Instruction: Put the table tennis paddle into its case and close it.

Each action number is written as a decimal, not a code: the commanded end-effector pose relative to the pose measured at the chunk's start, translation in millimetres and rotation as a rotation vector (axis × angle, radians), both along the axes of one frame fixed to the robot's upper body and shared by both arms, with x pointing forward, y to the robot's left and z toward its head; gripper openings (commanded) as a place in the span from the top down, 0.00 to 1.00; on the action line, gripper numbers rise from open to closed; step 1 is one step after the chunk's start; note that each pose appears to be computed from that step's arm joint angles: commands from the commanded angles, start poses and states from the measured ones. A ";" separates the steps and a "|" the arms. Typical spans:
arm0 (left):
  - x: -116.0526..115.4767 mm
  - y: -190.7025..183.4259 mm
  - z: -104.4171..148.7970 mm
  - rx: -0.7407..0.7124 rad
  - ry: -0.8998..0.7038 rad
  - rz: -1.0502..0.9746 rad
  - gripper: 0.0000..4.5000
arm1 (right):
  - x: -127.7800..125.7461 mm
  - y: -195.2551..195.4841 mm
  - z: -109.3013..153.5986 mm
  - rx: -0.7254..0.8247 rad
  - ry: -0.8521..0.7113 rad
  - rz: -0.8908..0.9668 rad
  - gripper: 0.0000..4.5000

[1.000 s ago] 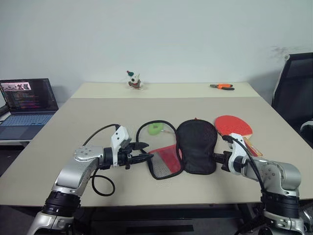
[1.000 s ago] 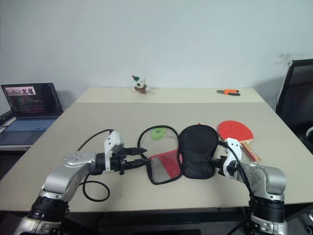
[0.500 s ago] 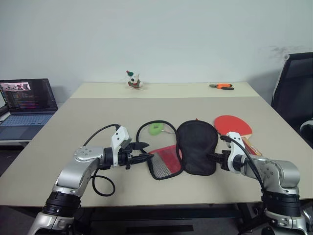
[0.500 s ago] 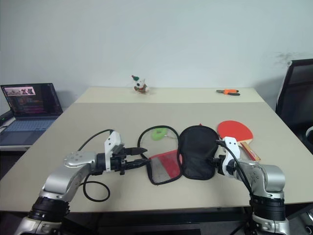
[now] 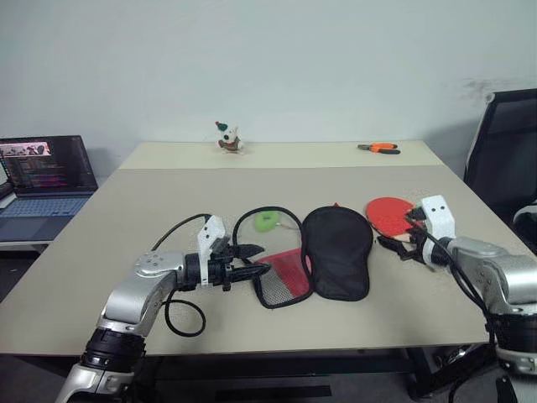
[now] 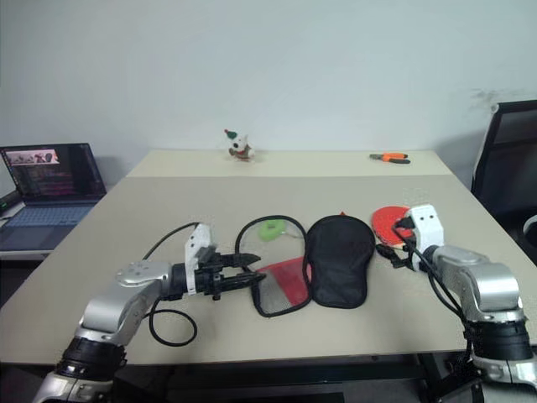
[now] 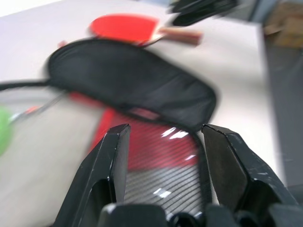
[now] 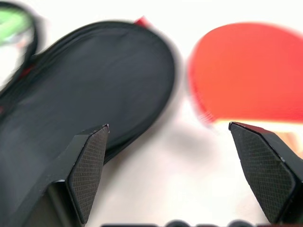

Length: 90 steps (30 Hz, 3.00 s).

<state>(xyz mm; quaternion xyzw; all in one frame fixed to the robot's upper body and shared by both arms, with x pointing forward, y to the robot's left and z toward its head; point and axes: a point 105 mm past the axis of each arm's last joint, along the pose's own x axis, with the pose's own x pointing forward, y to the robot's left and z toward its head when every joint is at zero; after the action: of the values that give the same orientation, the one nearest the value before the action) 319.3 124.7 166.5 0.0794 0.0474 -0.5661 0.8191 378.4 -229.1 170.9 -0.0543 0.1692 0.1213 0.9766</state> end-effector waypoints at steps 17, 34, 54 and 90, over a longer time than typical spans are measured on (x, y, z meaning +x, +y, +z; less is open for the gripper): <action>1.5 -11.2 28.2 0.016 -0.109 -0.024 0.41 | 37.4 -79.7 -49.1 -0.082 0.117 -0.176 0.01; 1.8 -2.7 28.8 0.037 -0.116 0.019 0.41 | 48.8 -69.5 -41.8 0.012 0.053 -0.251 0.75; 1.5 28.6 23.4 0.042 -0.104 0.138 0.41 | -25.3 97.8 9.1 0.253 -0.026 -0.051 0.75; 0.7 27.6 14.6 0.048 -0.092 0.138 0.41 | -20.5 106.6 -41.3 0.195 0.053 -0.112 0.54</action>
<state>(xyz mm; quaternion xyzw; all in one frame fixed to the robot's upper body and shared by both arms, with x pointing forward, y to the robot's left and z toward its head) 321.4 153.7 173.0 0.1102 0.0468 -0.5022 0.8564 356.9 -122.9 113.5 0.0565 0.2218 0.0800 0.9702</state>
